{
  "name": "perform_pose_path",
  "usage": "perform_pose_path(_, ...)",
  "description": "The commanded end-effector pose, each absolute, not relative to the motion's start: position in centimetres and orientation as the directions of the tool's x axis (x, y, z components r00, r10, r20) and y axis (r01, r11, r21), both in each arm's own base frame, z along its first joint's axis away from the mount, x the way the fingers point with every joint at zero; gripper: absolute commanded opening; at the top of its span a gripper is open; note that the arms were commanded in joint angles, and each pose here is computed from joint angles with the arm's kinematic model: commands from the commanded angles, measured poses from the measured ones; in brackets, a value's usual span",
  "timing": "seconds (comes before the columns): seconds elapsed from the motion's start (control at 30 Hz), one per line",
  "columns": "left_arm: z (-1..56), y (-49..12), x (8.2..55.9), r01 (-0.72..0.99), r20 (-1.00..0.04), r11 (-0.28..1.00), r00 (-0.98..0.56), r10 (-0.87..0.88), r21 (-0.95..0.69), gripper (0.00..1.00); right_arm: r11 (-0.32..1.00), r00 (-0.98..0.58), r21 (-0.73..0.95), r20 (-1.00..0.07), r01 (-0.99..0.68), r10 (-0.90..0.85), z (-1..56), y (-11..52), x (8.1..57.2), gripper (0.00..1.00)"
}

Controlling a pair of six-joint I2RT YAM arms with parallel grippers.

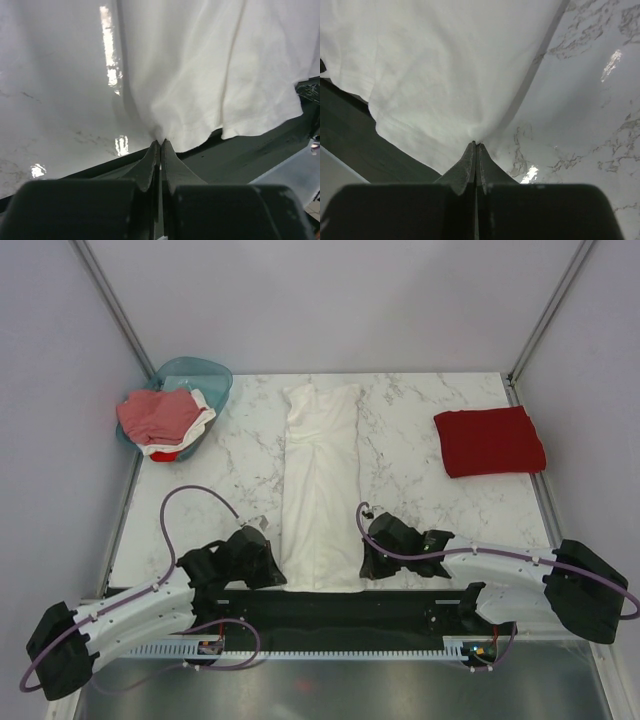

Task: Fold and stack the t-shirts
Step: Fold the tshirt

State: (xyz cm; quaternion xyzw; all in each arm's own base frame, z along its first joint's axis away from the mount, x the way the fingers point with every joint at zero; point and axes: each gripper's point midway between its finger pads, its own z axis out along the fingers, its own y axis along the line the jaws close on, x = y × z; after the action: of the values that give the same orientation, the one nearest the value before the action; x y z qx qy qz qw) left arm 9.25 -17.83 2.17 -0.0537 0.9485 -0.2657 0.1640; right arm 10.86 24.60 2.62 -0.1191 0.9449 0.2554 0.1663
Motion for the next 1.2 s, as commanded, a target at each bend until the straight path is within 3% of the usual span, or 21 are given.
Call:
perform_pose_path(0.0,6.0,-19.7,10.8,0.049,-0.346,0.812,-0.918,-0.192,-0.581,0.02,0.812,-0.873,0.468,-0.477,-0.349,-0.100,6.8,26.7,13.1,0.00)
perform_pose_path(0.23,10.3,-20.9,13.8,0.078,-0.416,0.825,-0.888,-0.198,-0.560,0.02,0.841,-0.843,0.443,-0.537,-0.311,-0.029,9.9,26.9,17.7,0.00)
perform_pose_path(0.5,12.9,-20.2,21.6,0.004,-0.438,0.852,-0.859,-0.265,-0.524,0.02,0.865,-0.798,0.439,-0.598,-0.243,0.080,13.4,26.0,25.9,0.00)
perform_pose_path(0.9,13.3,-19.0,33.1,-0.093,-0.447,0.863,-0.825,-0.346,-0.497,0.02,0.886,-0.799,0.443,-0.578,-0.136,0.167,13.3,26.1,36.1,0.00)
perform_pose_path(1.17,12.0,-18.8,39.0,-0.113,-0.455,0.865,-0.813,-0.364,-0.489,0.02,0.863,-0.836,0.497,-0.509,-0.090,0.206,11.2,25.9,41.1,0.00)
